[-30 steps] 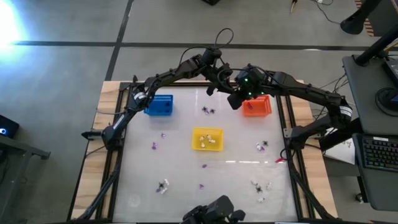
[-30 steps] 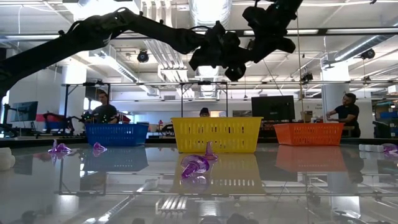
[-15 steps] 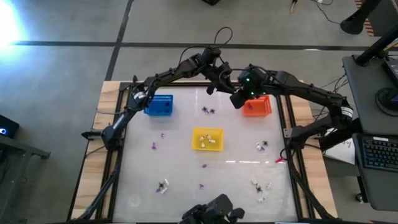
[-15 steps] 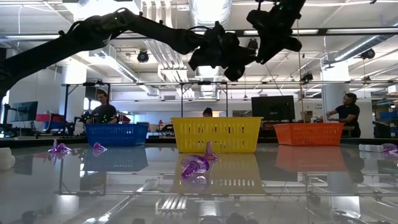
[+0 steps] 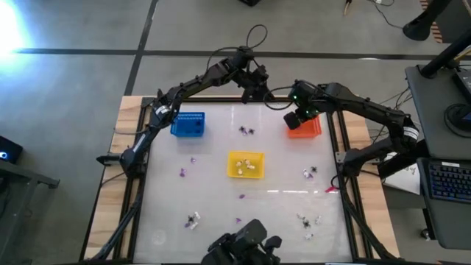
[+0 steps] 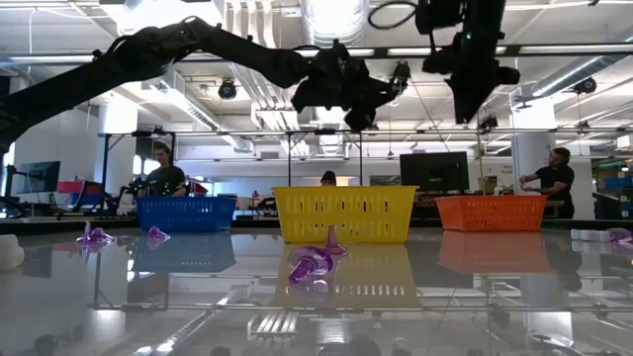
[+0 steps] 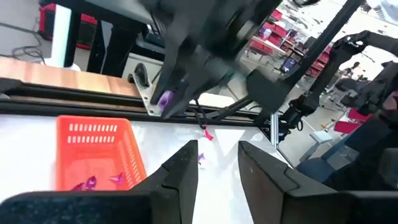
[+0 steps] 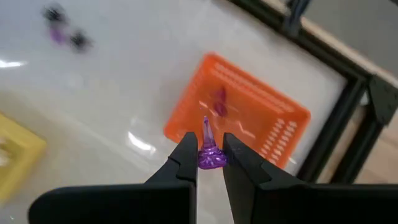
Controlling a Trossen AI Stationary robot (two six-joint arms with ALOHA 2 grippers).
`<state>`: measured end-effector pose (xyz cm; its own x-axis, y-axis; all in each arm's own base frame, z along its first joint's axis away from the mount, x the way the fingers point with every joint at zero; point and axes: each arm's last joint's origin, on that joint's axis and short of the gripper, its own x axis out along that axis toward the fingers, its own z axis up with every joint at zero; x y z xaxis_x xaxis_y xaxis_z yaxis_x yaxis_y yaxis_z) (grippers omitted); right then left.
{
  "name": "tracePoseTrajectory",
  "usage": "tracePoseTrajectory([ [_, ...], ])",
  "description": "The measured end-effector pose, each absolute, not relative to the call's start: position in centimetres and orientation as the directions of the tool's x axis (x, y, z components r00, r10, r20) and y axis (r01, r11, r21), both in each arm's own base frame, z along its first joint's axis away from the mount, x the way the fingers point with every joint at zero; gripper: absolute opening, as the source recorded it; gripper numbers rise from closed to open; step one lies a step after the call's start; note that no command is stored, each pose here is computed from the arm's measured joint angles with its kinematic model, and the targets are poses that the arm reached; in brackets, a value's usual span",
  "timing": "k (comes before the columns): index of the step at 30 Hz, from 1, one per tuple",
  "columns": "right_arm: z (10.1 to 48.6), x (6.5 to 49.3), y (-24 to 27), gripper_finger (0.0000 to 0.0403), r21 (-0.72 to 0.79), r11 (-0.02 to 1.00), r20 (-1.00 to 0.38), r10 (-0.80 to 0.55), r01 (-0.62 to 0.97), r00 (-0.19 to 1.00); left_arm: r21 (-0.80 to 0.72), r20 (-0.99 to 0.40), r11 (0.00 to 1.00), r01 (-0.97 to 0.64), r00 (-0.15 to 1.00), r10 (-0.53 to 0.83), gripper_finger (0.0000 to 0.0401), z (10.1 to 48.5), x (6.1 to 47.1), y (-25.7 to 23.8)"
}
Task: Sort Halloween decoration
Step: Put the purple witch hat toy into the orange bin
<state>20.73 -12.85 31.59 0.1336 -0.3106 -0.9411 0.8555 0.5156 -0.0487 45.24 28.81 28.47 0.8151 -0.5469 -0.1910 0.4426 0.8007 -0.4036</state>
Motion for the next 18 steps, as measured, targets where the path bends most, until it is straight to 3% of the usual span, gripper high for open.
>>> tracePoseTrajectory([
  [9, 26.2, 20.0, -13.6, 0.0031, -0.007, 0.491, -0.970, -0.215, 0.871, 0.113, -0.339, -0.204, 0.829, 0.446, 0.825, -0.527, 0.0057, 31.0, 43.8, 28.3],
  [18, 22.5, 18.5, -13.9, 0.0035, -0.028, 0.456, -0.986, -0.156, 0.889, 0.050, -0.250, -0.380, 0.893, 0.376, 0.810, -0.447, 0.0039, 32.7, 41.1, 26.8],
])
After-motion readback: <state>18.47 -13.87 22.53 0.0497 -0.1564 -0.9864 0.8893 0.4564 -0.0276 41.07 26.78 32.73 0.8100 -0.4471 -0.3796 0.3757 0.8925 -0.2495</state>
